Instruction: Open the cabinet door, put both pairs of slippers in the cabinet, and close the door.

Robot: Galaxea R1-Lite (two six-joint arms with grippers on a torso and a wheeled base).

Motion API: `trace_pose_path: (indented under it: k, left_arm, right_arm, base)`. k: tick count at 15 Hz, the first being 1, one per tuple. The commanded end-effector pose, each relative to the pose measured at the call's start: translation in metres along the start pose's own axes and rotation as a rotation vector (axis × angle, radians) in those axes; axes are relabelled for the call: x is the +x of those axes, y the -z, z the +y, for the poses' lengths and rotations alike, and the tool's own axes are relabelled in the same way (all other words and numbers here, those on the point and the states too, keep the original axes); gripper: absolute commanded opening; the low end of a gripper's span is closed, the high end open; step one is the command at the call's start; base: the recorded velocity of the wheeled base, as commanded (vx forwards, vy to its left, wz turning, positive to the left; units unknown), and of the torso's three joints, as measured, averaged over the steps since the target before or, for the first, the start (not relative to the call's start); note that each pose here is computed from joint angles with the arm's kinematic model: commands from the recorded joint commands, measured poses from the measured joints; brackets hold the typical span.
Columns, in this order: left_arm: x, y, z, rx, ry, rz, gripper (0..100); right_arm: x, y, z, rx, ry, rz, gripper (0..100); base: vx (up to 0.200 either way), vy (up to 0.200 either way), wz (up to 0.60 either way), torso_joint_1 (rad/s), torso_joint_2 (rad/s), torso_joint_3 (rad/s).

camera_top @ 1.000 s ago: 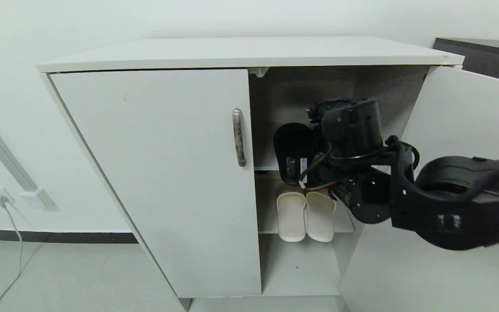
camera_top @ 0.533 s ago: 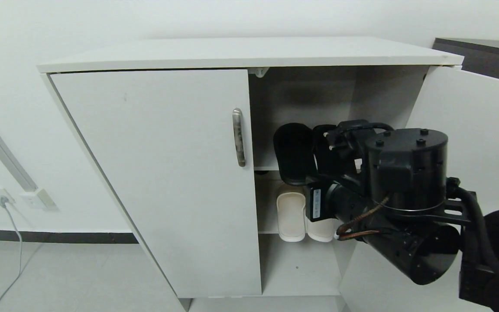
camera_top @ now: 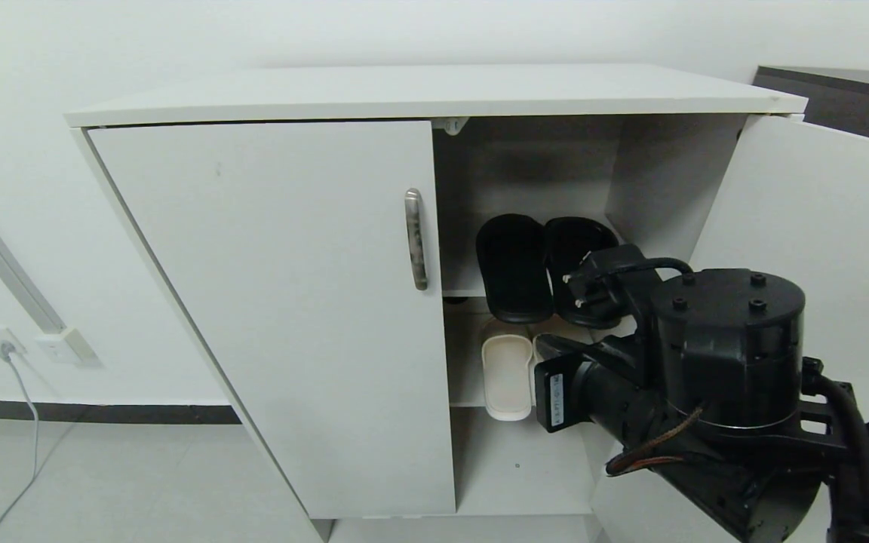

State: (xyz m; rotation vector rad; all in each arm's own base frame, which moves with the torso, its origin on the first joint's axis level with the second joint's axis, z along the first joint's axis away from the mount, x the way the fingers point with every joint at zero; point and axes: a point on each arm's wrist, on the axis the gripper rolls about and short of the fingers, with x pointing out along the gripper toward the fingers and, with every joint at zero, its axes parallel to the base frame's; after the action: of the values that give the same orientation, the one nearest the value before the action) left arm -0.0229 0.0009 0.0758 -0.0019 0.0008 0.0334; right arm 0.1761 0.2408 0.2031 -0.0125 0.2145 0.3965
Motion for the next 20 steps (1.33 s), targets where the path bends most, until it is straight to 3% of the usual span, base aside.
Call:
trace_pose_path:
  k: [1,8,20]
  left_arm:
    - [0.000,0.000,0.000,-0.001,0.000,0.001,0]
    - [0.000,0.000,0.000,-0.001,0.000,0.001,0]
    - [0.000,0.000,0.000,-0.001,0.000,0.001,0]
  right_arm:
    - [0.001,0.005,0.001,-0.010,0.000,0.008,0]
    - [0.002,0.006,0.001,-0.016,0.001,-0.001,0]
    - [0.011,0.015,-0.009,-0.045,0.040,0.007,0]
  base:
    - [0.000,0.000,0.00,0.000,0.00,0.000]
    - [0.000,0.000,0.00,0.000,0.00,0.000]
    - [-0.200,0.000,0.00,0.002,0.00,0.002]
